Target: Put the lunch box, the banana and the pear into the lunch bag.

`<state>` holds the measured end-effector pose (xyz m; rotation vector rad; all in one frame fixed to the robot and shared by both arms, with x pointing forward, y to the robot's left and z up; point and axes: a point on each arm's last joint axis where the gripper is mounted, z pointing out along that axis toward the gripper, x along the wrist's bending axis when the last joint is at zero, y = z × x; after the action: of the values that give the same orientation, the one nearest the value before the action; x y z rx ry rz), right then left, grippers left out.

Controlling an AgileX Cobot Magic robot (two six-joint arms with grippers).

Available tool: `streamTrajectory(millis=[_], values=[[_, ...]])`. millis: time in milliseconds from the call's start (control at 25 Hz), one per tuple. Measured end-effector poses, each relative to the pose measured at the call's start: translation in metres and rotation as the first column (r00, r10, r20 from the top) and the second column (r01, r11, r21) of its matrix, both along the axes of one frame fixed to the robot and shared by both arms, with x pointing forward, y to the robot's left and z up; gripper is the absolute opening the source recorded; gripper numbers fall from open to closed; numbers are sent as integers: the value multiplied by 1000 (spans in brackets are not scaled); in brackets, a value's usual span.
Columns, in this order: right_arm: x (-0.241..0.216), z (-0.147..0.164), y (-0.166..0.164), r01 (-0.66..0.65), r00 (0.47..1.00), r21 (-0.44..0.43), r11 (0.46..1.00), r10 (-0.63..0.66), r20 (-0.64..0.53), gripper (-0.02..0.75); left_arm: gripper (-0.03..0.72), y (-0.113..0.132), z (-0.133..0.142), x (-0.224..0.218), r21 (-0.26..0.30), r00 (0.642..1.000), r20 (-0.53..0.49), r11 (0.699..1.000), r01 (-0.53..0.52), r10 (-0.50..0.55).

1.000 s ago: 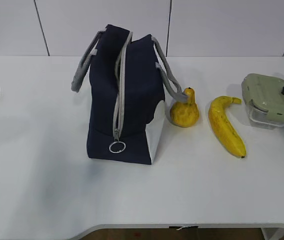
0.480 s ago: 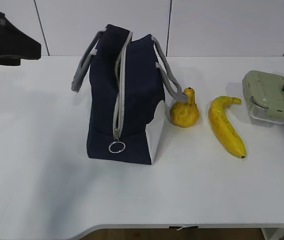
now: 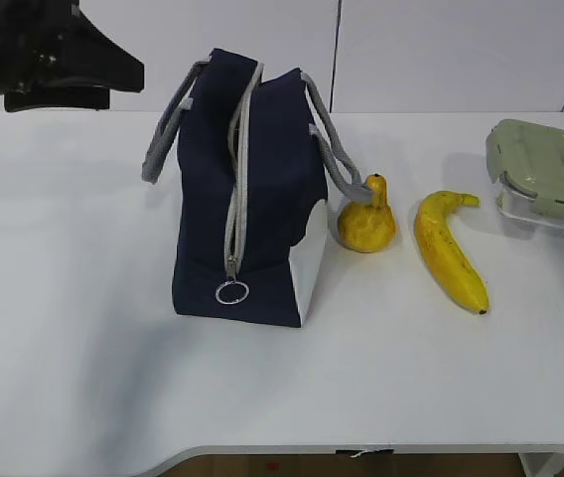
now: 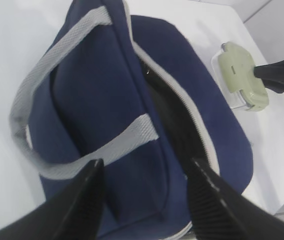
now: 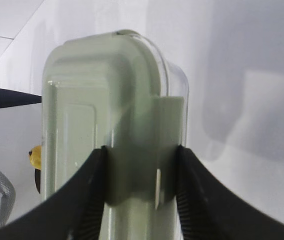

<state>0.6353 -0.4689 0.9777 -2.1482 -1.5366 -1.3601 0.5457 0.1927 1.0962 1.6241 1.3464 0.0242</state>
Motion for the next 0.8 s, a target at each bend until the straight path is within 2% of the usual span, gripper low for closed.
streamTrajectory(millis=[360,600,800], values=[[0,5,3,-1,1000,-2,1000,1,2,309,421,-43,-7,19,-17,993,-11,993,119,-119],[1,7,7,-9,1000,-3,1000,9,8,309,442,-53,-15,34,-9,990,-23,990,139,-139],[1,8,7,-10,1000,0,1000,10,8,309,486,-55,-11,41,28,986,3,986,167,-167]])
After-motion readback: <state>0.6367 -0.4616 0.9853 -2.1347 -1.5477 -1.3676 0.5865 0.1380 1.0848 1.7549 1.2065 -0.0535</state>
